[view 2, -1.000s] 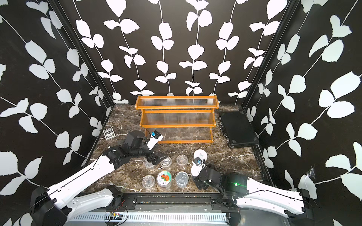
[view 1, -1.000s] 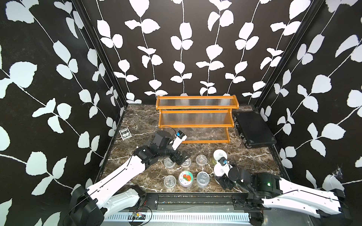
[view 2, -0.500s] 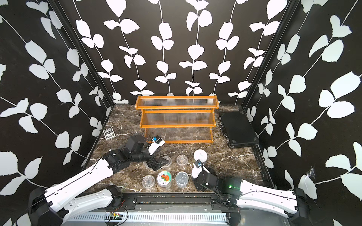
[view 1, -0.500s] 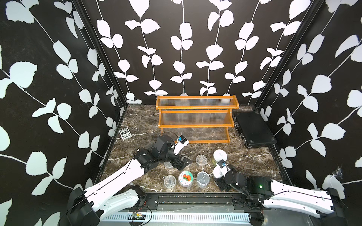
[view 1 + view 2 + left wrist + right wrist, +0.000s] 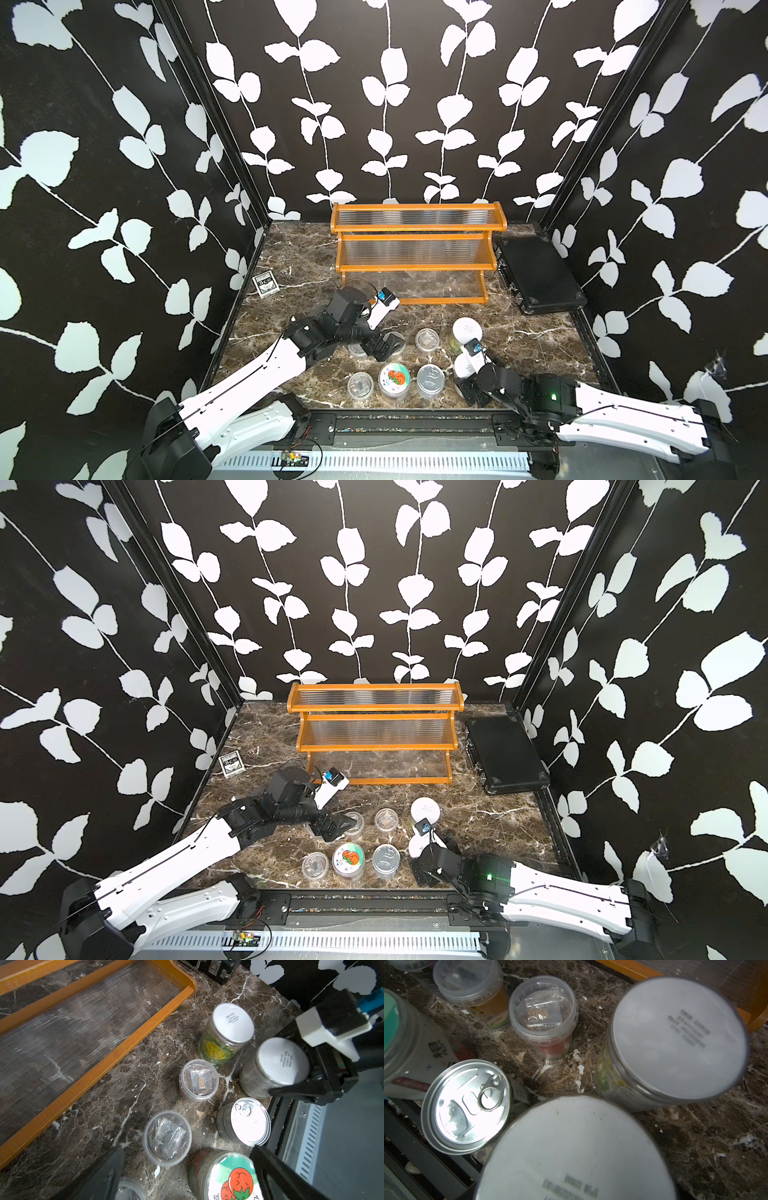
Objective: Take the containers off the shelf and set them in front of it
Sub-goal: Place the container at the center of the board, then reset both arms
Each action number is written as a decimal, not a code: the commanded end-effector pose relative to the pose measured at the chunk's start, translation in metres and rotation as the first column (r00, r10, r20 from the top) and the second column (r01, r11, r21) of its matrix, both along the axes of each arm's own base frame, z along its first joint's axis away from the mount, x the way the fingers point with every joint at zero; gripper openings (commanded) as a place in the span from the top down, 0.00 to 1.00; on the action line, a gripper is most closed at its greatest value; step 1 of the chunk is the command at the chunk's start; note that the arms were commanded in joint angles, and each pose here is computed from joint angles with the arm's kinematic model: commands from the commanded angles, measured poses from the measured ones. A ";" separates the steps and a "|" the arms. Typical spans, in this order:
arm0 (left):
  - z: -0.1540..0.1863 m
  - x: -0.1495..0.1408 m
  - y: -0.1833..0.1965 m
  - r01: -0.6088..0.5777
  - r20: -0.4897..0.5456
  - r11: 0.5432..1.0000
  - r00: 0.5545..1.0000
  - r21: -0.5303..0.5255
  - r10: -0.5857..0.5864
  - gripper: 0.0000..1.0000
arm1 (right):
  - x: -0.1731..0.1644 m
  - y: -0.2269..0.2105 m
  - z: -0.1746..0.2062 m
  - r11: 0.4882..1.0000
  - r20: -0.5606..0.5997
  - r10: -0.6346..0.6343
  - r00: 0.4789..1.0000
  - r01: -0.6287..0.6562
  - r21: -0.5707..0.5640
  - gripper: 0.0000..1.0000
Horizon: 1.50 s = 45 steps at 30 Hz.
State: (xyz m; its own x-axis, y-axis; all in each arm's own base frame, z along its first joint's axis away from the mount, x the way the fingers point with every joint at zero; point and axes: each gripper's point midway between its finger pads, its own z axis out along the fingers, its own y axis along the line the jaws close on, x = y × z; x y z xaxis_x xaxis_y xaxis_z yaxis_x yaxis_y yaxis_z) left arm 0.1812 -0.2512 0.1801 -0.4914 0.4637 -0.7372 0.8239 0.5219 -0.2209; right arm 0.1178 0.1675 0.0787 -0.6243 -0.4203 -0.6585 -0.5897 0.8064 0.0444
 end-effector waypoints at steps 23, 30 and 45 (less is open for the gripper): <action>0.022 0.053 0.068 -0.268 0.140 0.959 0.957 0.091 0.254 0.01 | 0.038 -0.003 0.131 0.998 0.278 -0.058 0.959 0.049 0.039 0.00; 0.007 0.098 0.173 -0.739 0.276 0.664 0.665 0.114 0.694 0.01 | 0.097 -0.038 0.140 0.974 0.224 -0.226 0.948 0.213 0.082 0.00; -0.068 0.161 0.270 -0.924 0.426 0.366 0.378 0.113 0.822 0.01 | 0.219 -0.149 0.075 0.810 0.371 -0.578 0.727 0.566 0.153 0.00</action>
State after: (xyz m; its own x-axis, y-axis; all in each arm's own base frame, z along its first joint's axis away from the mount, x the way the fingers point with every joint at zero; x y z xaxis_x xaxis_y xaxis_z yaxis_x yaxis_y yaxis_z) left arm 0.3154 0.0066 0.0868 -0.6931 0.0736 -0.7171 -0.0767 0.9816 0.1749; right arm 0.3087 0.0270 0.1335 -0.5981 -0.0073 -0.8014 -0.0063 1.0000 -0.0045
